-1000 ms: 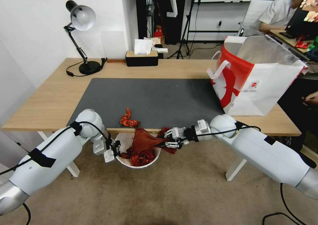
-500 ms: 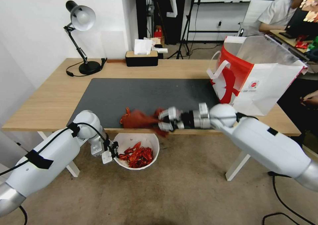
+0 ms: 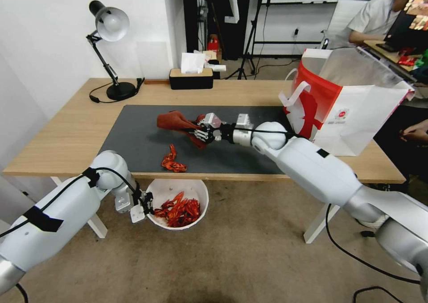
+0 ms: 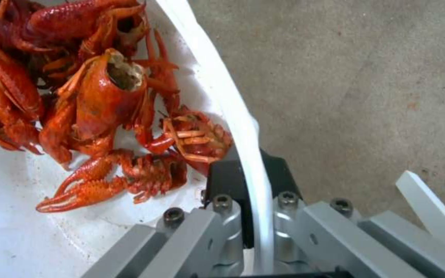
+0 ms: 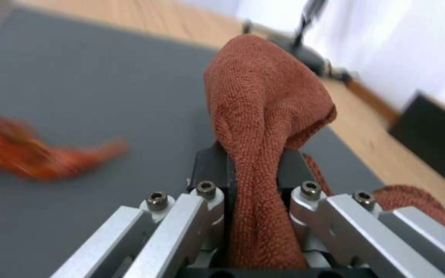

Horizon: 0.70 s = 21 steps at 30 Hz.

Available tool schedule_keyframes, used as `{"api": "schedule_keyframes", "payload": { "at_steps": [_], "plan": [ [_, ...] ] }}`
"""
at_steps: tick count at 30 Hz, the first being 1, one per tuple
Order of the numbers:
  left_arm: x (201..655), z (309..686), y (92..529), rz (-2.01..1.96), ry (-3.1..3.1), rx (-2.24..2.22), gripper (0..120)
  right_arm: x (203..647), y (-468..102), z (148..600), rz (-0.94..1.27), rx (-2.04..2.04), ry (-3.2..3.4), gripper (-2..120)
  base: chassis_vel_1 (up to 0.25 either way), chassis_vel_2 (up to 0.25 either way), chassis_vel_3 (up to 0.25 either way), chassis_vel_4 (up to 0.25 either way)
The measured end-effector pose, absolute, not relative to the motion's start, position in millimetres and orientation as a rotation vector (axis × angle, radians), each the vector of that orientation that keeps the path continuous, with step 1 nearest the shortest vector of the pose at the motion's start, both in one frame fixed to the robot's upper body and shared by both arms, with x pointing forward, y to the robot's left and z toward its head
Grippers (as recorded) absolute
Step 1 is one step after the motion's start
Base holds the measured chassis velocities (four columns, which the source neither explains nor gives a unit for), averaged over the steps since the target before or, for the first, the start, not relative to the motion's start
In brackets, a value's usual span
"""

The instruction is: Sweep shrimp from table into container with towel, then put container into takeout bag.

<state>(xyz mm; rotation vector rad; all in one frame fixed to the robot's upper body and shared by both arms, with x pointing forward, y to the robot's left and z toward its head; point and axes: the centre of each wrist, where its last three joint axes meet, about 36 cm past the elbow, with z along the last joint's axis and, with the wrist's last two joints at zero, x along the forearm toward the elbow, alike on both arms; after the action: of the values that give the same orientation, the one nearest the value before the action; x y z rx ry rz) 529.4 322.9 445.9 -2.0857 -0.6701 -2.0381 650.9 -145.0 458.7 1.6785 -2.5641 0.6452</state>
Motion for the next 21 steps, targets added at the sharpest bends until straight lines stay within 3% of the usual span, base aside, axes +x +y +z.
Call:
{"api": "schedule_keyframes", "payload": {
  "at_steps": [9,21],
  "plan": [
    [526.7,449.9,332.2,-2.036,-0.684,-2.071,0,682.8,-137.2,437.9,0.648,1.682,-2.452,9,0.0,0.0,0.0,0.0],
    [527.3,451.7,335.3,-2.038,-0.692,-2.067,0,685.5,-119.4,434.2,0.636,1.837,-2.336,9,0.0,0.0,0.0,0.0]
  ]
}}
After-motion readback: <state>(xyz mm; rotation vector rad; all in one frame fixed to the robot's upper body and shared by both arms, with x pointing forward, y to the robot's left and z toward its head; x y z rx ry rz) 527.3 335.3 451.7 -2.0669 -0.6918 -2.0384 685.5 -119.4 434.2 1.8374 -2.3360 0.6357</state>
